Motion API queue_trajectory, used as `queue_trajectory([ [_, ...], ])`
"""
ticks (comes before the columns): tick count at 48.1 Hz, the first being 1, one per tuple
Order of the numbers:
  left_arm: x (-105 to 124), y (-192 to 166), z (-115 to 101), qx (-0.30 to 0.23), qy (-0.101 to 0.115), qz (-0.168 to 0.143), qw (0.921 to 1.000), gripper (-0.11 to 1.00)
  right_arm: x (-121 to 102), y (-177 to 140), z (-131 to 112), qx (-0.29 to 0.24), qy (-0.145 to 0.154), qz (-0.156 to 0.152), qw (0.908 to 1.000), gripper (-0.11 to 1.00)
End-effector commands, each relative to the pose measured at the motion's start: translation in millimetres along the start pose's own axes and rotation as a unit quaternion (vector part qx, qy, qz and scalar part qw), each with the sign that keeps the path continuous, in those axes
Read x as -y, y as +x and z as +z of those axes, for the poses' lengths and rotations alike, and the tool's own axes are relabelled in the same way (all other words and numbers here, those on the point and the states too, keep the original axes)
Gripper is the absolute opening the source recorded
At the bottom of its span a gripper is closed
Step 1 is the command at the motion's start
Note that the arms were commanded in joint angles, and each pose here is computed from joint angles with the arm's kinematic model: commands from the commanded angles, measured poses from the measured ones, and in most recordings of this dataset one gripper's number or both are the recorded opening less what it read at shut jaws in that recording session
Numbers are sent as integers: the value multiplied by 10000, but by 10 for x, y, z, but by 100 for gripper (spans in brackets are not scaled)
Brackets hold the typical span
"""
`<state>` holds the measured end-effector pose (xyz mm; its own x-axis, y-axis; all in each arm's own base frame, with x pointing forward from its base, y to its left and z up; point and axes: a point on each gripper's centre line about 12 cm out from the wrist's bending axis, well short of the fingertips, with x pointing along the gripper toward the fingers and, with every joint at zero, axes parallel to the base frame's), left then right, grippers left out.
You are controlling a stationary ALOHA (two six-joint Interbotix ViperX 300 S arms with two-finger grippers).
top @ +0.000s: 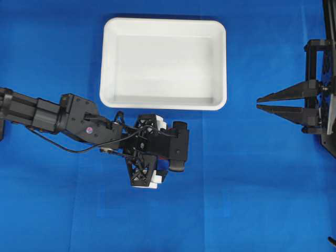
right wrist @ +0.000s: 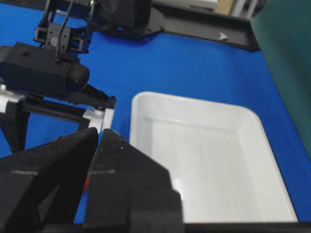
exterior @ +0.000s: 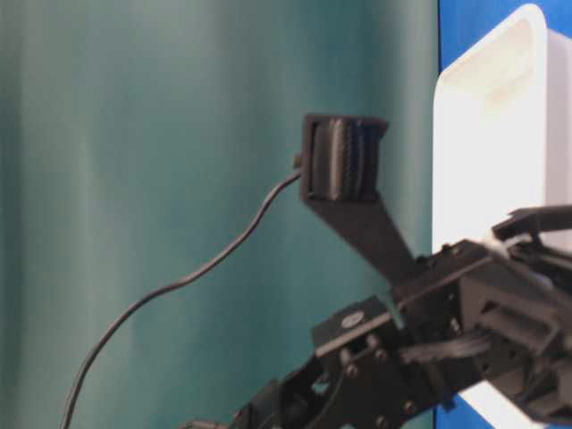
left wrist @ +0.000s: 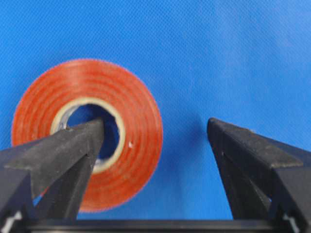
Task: Place one roll of tape in the white case with the left arm.
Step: 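Lift the tape roll with the left gripper and carry it over the white tray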
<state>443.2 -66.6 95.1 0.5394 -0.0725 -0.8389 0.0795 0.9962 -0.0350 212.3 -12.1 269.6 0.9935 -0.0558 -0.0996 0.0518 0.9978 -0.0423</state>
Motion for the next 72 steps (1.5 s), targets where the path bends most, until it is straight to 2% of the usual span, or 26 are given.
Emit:
queue_trajectory([
  [1, -47, -50, 122, 155, -61, 24, 9999, 84, 9, 19, 41, 45, 17, -18, 10000, -11],
  [5, -70, -65, 133, 58, -74, 52, 9999, 81, 12, 22, 37, 37, 17, -26, 10000, -11],
  [7, -79, -73, 130, -49, -66, 72, 9999, 75, 8, 22, 36, 30, 17, -18, 10000, -11],
  [15, -83, -197, 225, -358, -25, 138, 9993, 29, 9, 22, 44, 45, 17, -18, 10000, -11],
  [17, -84, -257, 261, -380, -6, 152, 9992, 24, 9, 22, 38, 38, 17, -18, 10000, -11],
  [31, -191, -885, 580, -77, 123, 346, 9993, 25, 8, 32, 25, 7, 32, -17, 10000, -11],
  [38, -497, -1119, 616, 23, 101, 612, 9981, 25, 8, 39, 16, -16, 40, -17, 10000, -11],
  [42, -745, -1115, 570, -19, 25, 766, 9971, 25, 8, 44, 12, -24, 47, -17, 10000, -11],
  [52, -1363, -998, 370, 3, -387, 1116, 9930, 25, 11, 56, -12, -78, 71, -24, 9999, -11],
  [60, -1573, -734, 137, -202, -382, 1170, 9922, 25, 7, 56, -12, -77, 70, -16, 9999, -11],
  [72, -1606, -437, 40, -236, -367, 1111, 9929, 26, 7, 56, -12, -77, 63, -16, 9999, -11],
])
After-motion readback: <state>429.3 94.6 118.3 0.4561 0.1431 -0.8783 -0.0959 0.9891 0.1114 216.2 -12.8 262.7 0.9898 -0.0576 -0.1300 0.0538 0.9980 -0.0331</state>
